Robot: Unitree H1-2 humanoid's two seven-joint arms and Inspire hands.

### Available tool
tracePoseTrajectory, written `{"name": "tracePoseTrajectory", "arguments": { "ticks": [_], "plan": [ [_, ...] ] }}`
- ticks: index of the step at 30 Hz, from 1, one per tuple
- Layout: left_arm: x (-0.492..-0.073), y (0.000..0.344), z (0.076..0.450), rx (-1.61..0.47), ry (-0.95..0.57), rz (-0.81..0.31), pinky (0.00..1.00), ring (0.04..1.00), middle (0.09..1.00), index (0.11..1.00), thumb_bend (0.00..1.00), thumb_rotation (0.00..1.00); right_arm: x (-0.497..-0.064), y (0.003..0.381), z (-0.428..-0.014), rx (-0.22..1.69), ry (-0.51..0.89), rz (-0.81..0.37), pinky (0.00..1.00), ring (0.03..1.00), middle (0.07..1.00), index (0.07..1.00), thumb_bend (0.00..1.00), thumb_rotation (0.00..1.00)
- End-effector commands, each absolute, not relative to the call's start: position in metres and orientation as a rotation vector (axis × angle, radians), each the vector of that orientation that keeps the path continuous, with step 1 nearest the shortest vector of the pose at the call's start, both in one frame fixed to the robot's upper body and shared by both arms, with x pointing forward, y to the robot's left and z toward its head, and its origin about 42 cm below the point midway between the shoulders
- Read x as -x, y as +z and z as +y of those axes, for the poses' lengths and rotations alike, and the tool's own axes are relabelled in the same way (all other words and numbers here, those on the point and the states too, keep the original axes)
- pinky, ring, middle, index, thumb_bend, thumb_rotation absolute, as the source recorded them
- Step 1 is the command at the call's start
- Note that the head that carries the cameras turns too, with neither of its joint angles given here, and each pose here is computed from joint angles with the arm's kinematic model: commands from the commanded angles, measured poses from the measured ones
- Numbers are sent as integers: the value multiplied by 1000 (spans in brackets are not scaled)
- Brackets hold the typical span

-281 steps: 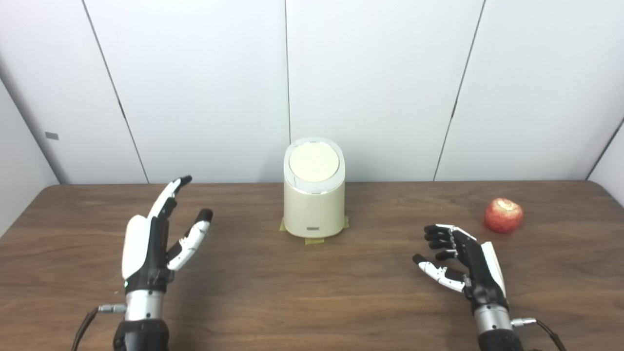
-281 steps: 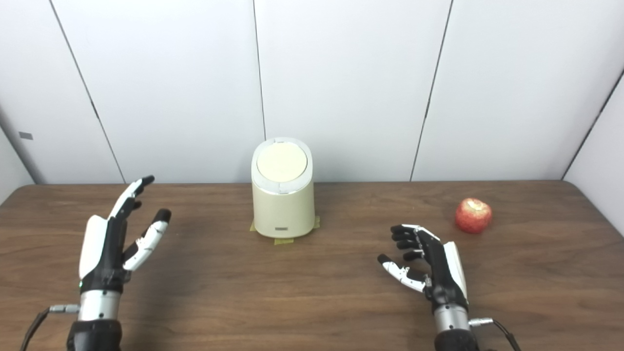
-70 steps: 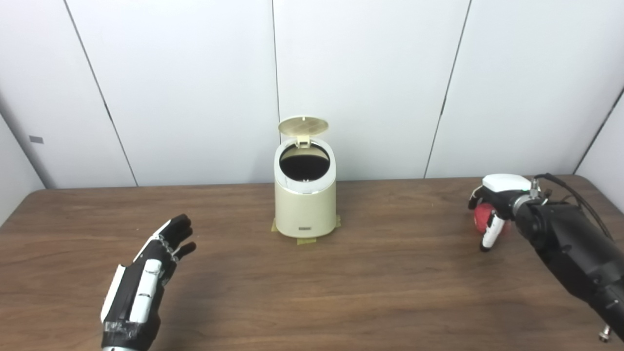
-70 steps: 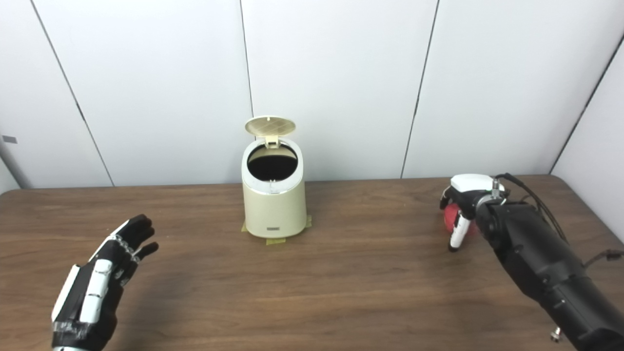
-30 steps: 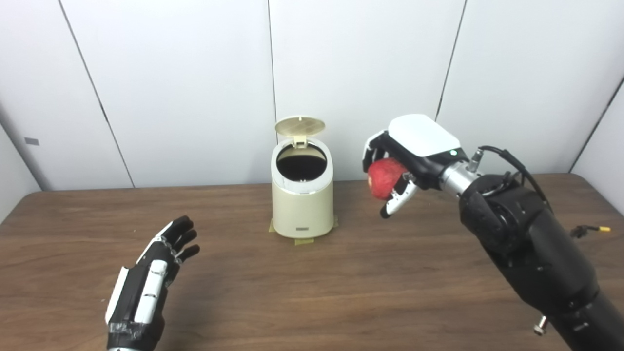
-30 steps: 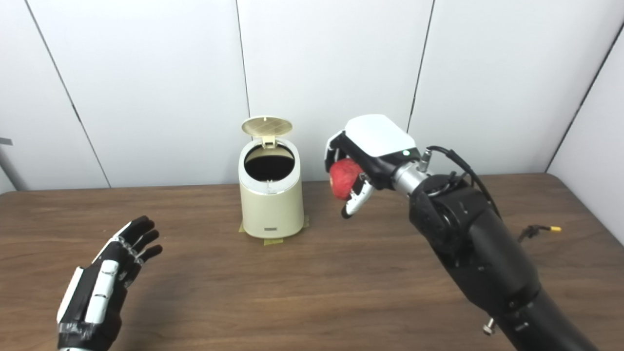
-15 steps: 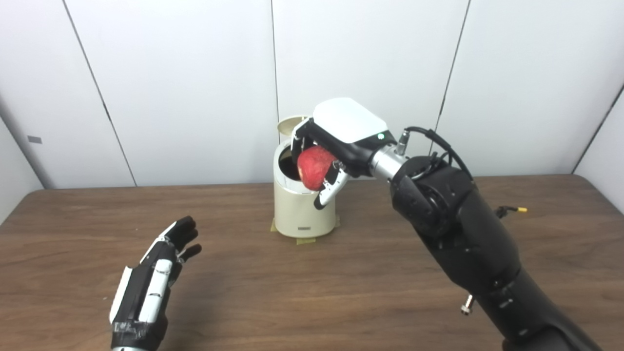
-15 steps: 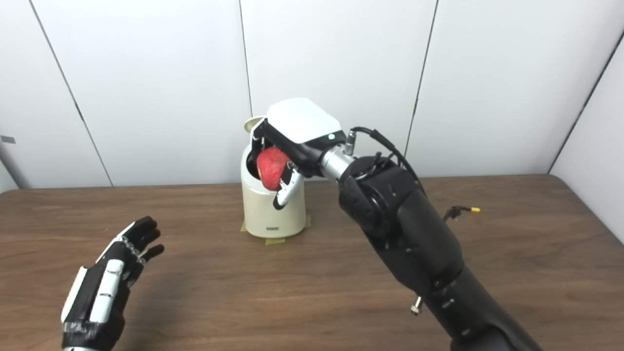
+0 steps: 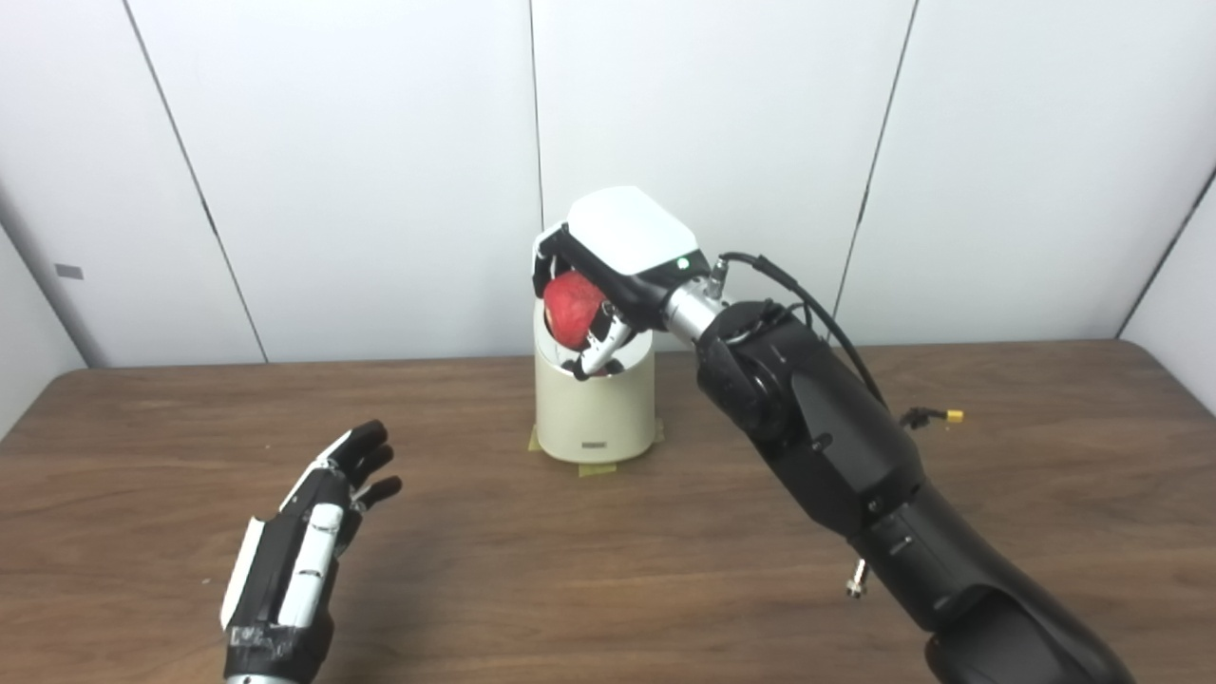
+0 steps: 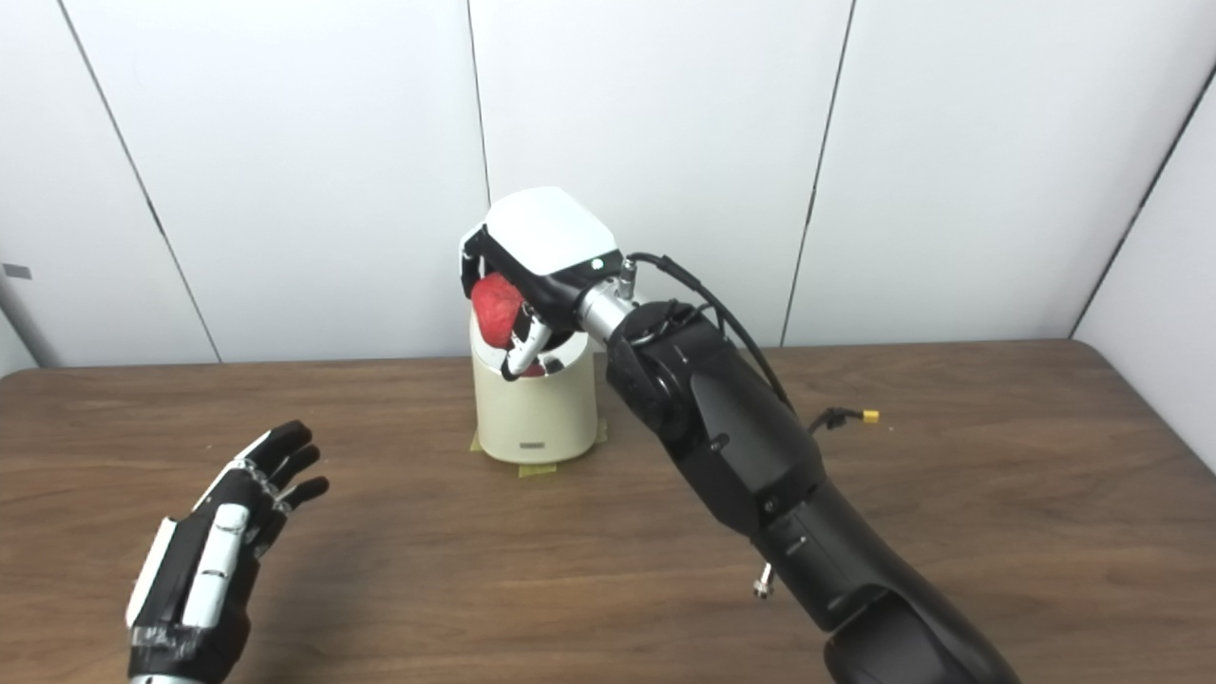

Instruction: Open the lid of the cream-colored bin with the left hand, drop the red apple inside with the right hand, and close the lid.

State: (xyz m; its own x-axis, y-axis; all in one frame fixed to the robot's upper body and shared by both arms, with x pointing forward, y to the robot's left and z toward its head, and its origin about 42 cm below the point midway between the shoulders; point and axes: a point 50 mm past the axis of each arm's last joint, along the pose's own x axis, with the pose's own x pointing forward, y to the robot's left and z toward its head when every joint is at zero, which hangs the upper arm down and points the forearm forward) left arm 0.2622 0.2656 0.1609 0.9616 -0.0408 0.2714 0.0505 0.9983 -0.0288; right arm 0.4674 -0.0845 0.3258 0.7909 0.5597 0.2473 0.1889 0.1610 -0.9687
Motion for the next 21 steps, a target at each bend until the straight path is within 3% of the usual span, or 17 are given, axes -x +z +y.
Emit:
{"name": "tracePoseTrajectory", "arguments": {
  "ticks": [1, 14, 21],
  "plan": [
    [-264, 177, 261, 27, -42, -352, 809, 882, 890, 839, 524, 765, -473, 358, -80, 1395, 199, -806, 237, 376, 478, 472, 520, 0],
    [-262, 177, 259, 18, -46, -350, 796, 877, 885, 842, 511, 784, -495, 341, -87, 1401, 130, -795, 238, 386, 496, 477, 519, 0],
    [-263, 178, 258, 18, -49, -355, 792, 878, 884, 838, 513, 772, -496, 338, -91, 1401, 151, -732, 235, 390, 493, 478, 519, 0]
  ]
}}
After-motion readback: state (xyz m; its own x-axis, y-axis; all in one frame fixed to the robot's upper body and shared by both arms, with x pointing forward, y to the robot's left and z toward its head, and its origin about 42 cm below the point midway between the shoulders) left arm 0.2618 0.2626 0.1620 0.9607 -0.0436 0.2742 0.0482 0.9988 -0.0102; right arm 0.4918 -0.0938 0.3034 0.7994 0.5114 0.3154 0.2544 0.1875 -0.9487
